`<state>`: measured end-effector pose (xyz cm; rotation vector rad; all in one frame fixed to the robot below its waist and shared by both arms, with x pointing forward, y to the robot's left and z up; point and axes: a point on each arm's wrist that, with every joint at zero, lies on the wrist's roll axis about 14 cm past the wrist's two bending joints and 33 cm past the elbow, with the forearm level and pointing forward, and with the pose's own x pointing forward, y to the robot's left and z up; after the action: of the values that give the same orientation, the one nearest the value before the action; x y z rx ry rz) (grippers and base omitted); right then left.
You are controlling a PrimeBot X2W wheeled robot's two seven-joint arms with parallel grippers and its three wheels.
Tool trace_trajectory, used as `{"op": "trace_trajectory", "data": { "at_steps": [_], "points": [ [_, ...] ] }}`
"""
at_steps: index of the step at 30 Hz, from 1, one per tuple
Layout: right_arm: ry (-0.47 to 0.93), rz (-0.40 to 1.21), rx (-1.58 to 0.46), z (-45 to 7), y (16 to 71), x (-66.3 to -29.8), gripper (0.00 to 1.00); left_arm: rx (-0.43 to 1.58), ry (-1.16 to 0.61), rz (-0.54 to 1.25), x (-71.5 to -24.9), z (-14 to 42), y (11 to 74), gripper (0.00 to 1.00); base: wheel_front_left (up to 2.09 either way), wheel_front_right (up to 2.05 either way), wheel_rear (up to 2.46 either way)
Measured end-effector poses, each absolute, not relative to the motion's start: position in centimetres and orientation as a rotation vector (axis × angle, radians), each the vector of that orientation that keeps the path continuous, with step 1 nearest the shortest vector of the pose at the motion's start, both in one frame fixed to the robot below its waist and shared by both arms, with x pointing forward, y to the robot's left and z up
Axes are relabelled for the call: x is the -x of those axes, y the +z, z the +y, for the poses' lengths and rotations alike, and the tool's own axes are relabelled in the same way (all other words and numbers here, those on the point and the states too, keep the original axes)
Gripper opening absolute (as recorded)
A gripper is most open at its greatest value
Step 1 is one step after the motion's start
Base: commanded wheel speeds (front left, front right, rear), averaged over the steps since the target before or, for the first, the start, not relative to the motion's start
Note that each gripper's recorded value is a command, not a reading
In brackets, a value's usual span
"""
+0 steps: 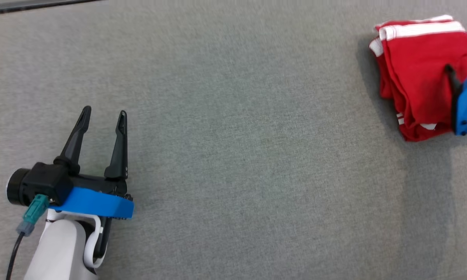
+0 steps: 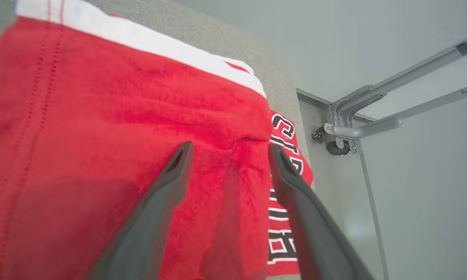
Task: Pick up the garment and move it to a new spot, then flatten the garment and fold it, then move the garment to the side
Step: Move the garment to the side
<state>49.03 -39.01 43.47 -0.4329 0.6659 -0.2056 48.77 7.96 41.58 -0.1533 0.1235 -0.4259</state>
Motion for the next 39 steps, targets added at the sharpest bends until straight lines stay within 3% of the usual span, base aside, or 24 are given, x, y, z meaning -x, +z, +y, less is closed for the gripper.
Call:
{"op": "trace_trajectory", "data": {
  "at_steps": [6, 13, 22, 39],
  "points": [
    [-0.120, 0.346, 0.292, -33.0, 47.7, -49.7, 1.00, 0.165, -0.334, 0.066, -46.6, 10.6, 45.0, 1.00, 0.00, 0.00, 0.00],
    [0.020, 0.089, 0.135, -24.8, 51.3, -46.4, 1.00, 0.155, -0.226, 0.038, -43.3, 14.4, 46.9, 1.00, 0.00, 0.00, 0.00],
    [0.086, -0.012, -0.039, -18.9, 52.2, -40.4, 1.00, 0.170, -0.114, 0.028, -38.8, 17.5, 47.7, 1.00, 0.00, 0.00, 0.00],
    [0.025, 0.002, -0.088, -19.7, 51.4, -36.8, 1.00, 0.199, -0.091, 0.039, -36.3, 17.7, 47.2, 1.00, 0.00, 0.00, 0.00]
  ]
}}
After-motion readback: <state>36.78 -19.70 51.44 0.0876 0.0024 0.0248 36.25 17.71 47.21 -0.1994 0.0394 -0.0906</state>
